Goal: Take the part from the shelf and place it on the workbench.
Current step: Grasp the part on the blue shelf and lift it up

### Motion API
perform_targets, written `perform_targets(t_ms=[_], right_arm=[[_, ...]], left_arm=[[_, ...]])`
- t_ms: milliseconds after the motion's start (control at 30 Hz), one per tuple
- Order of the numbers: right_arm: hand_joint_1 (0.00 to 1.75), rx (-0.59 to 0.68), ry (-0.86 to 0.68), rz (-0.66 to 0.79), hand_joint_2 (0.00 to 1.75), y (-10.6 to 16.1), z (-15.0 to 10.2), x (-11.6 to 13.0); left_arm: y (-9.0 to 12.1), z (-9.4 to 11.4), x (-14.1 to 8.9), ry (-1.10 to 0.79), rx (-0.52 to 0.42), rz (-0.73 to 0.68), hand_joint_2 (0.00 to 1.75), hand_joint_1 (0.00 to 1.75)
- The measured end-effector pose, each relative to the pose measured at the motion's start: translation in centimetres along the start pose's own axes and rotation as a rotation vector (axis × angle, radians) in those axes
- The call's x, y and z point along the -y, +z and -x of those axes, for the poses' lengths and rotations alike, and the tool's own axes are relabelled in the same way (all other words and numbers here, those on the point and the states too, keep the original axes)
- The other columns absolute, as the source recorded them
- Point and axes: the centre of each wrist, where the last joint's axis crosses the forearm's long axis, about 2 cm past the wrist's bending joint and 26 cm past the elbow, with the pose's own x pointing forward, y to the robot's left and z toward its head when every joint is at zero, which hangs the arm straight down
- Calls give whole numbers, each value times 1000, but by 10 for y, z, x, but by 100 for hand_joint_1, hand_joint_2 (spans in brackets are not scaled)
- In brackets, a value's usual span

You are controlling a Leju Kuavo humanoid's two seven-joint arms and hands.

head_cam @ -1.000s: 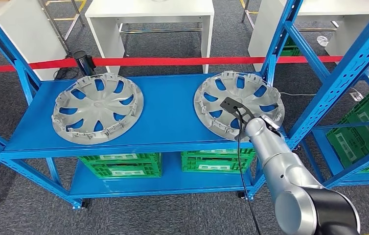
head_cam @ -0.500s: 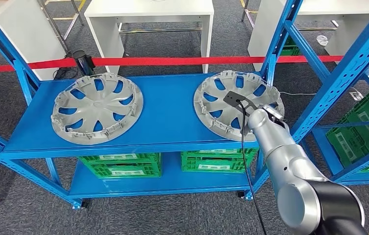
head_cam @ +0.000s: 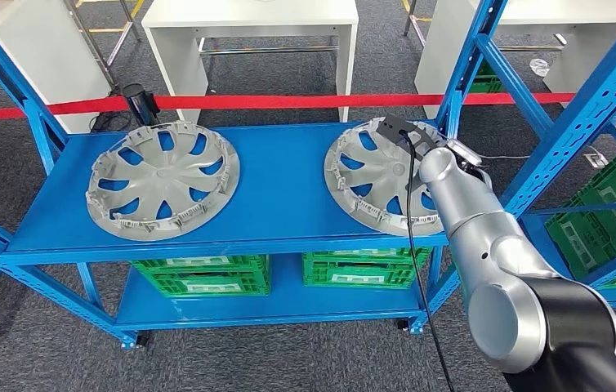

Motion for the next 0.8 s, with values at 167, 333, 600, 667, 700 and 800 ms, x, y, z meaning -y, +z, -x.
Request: perform_targets(t_ms=[167, 333, 600, 667, 700, 800], right_arm=[[0, 22, -14, 4, 175, -1, 1, -3], [0, 41, -12, -19, 175, -4, 7, -16], [0, 59, -8, -29, 175, -8, 18, -36], [0, 55, -5, -23, 175, -9, 21, -37], [0, 52, -4, -21, 175, -9, 22, -37], [0, 45, 0, -19, 175, -10, 26, -37]], left_arm=[[0, 0, 1, -9, 2, 0, 0, 0], [0, 0, 1, -20, -11, -3, 0, 0], [-2, 7, -1, -30, -61, -9, 0, 0], [-2, 10, -2, -33, -76, -11, 0, 0], [-2, 10, -2, -35, -81, -12, 0, 0], [-3, 12, -4, -36, -83, -19, 0, 0]])
